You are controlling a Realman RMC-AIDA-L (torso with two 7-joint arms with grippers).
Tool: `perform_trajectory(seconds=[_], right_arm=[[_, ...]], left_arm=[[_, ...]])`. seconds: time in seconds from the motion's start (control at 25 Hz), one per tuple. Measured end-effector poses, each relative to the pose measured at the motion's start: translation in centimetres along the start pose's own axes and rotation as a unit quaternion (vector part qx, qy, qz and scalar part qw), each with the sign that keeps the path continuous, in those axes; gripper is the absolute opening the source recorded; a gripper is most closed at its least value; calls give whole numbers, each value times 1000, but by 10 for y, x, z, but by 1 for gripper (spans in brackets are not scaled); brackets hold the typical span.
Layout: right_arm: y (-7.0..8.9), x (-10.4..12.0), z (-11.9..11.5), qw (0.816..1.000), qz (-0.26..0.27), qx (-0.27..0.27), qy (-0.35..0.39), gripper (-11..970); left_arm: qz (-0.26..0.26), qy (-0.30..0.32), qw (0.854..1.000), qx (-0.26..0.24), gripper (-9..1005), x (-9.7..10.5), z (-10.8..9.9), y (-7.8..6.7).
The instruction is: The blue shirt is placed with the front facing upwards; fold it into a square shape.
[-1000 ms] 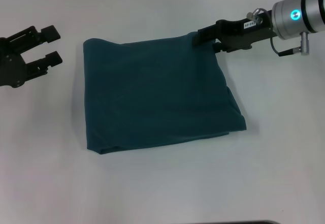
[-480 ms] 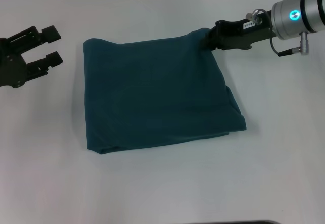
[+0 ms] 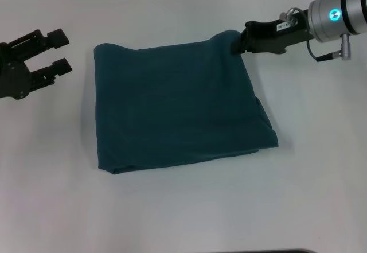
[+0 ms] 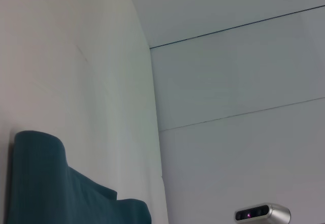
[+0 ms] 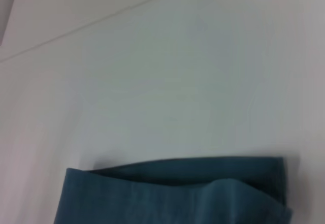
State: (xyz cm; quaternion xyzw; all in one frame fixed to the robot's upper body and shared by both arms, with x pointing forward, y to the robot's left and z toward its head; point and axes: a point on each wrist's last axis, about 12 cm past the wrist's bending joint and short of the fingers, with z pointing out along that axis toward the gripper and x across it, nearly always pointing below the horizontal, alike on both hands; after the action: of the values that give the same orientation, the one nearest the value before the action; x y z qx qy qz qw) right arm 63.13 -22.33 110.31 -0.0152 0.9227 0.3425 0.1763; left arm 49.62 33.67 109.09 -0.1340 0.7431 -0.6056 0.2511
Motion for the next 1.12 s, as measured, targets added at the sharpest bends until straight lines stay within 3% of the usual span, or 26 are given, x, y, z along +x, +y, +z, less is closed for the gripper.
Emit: perform_trajectory(seconds=[0.48,1.12], right_arm=[[14,-15,0,999,-30,3,-25,56],[7,-12,8,999,-33,26,-25,114]], left_arm=[[0,0,1000,2,797,0,-1,-1],[-2,0,1000,2,797,1,-1,1]])
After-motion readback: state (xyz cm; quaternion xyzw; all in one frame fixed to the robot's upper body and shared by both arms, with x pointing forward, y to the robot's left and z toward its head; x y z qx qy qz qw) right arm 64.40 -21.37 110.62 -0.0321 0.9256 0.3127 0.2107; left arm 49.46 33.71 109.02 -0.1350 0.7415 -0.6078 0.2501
